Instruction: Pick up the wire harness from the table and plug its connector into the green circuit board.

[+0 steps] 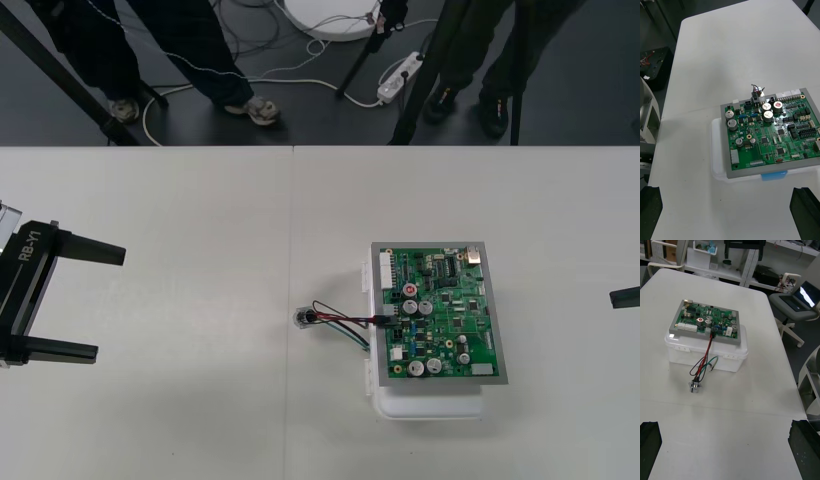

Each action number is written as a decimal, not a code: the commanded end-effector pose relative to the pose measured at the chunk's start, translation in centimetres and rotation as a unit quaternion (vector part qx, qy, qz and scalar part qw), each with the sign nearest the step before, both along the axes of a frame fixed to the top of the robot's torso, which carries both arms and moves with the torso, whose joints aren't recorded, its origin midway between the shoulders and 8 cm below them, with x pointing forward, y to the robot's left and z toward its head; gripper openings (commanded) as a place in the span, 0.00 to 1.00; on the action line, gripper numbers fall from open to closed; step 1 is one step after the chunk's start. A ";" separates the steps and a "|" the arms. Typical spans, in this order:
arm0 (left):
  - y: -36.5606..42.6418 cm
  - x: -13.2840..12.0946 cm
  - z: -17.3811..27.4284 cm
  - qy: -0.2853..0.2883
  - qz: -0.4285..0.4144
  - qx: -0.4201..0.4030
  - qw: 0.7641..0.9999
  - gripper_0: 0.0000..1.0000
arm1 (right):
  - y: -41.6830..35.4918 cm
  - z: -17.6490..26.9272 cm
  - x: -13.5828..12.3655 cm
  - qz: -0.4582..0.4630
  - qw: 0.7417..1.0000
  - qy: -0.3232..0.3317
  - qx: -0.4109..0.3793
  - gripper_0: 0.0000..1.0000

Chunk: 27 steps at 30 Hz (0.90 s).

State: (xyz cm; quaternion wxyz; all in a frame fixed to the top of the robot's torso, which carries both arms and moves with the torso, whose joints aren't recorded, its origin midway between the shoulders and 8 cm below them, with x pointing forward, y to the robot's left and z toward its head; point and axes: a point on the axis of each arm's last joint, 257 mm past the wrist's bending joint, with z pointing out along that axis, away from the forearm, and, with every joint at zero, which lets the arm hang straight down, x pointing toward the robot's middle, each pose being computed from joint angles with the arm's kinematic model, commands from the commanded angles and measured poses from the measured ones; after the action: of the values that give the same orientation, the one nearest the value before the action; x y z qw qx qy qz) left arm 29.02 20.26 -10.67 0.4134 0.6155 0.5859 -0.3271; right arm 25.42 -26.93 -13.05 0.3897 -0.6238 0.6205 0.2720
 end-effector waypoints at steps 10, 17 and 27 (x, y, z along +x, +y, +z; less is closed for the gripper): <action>0.4 0.7 0.6 0.007 0.028 0.004 1.000 1.00 | 0.1 1.4 0.6 0.016 0.999 -0.044 -0.008 1.00; 0.4 0.7 0.6 0.007 0.028 0.004 1.000 1.00 | 0.1 1.4 0.6 0.016 0.999 -0.044 -0.008 1.00; 0.4 0.7 0.6 0.007 0.028 0.004 1.000 1.00 | 0.1 1.4 0.6 0.016 0.999 -0.044 -0.008 1.00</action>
State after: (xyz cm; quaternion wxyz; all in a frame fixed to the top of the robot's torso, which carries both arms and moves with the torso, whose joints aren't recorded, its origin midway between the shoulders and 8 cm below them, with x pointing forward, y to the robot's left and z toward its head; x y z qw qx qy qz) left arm 29.04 20.26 -10.67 0.4132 0.6145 0.5869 -0.3275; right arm 25.45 -26.92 -13.00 0.3917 -0.6280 0.6162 0.2692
